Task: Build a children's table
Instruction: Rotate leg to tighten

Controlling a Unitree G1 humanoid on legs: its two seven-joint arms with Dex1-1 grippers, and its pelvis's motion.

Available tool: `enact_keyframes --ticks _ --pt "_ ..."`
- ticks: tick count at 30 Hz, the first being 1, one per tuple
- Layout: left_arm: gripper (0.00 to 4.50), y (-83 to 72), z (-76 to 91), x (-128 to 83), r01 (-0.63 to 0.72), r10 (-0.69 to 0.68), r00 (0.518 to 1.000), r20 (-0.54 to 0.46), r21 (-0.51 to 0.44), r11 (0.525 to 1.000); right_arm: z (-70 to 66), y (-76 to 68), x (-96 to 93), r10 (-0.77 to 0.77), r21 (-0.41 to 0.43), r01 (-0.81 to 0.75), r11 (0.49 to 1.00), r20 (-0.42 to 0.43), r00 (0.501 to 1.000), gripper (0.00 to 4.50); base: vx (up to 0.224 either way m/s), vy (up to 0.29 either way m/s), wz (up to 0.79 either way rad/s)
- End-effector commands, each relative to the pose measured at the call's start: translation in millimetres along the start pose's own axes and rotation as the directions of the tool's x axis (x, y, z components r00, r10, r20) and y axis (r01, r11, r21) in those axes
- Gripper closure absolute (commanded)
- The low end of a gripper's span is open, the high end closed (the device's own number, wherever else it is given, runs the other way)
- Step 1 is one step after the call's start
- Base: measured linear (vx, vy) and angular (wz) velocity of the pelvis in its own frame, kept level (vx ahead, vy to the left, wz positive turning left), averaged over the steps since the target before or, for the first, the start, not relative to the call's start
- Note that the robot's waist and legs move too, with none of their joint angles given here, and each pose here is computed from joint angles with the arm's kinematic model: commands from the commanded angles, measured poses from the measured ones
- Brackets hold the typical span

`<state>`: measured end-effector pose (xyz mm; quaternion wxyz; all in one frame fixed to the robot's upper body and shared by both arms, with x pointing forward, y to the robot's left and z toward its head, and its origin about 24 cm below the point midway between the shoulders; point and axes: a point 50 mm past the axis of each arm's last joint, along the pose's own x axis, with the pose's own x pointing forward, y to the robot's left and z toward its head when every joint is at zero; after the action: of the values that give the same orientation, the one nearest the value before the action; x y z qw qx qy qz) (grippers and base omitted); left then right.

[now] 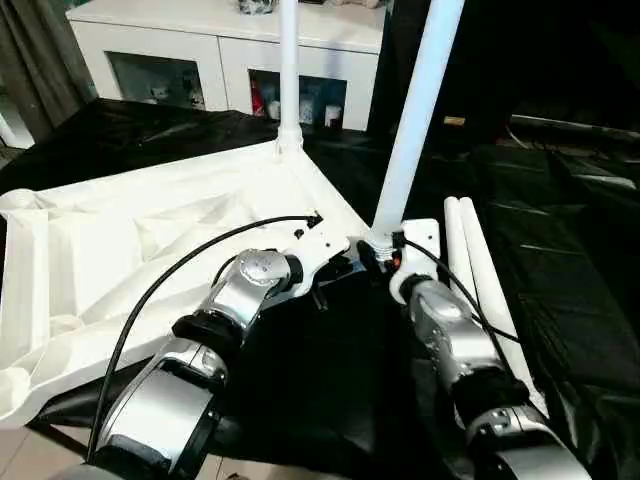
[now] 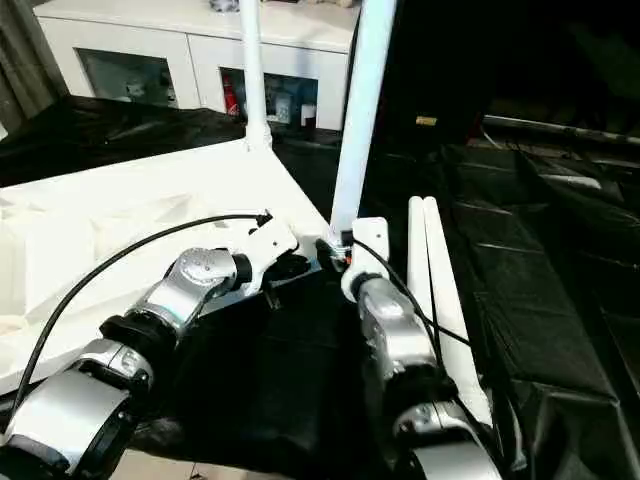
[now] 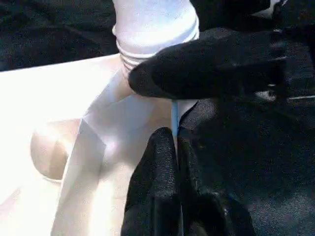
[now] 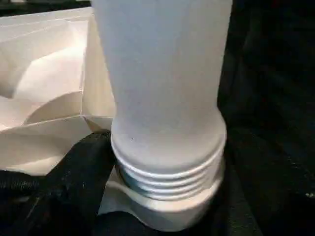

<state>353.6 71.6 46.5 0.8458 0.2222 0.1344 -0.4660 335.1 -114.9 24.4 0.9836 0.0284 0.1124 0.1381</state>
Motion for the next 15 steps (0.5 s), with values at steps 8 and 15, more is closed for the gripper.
enact_keyframes --ticks 8,15 --pt "3.84 12.3 23.7 -13.1 -0.034 0.068 0.952 0.299 -0.118 0.992 27.4 -18.7 -28.3 0.115 -0.099 -0.105 0.99 0.108 0.987 0.61 0.0 0.0 0.0" --pt "3.36 49.2 22.4 -56.4 -0.16 0.205 0.926 0.316 -0.161 0.974 27.7 -0.6 -37.3 0.328 -0.17 -0.316 0.933 0.045 0.944 0.61 0.0 0.0 0.0"
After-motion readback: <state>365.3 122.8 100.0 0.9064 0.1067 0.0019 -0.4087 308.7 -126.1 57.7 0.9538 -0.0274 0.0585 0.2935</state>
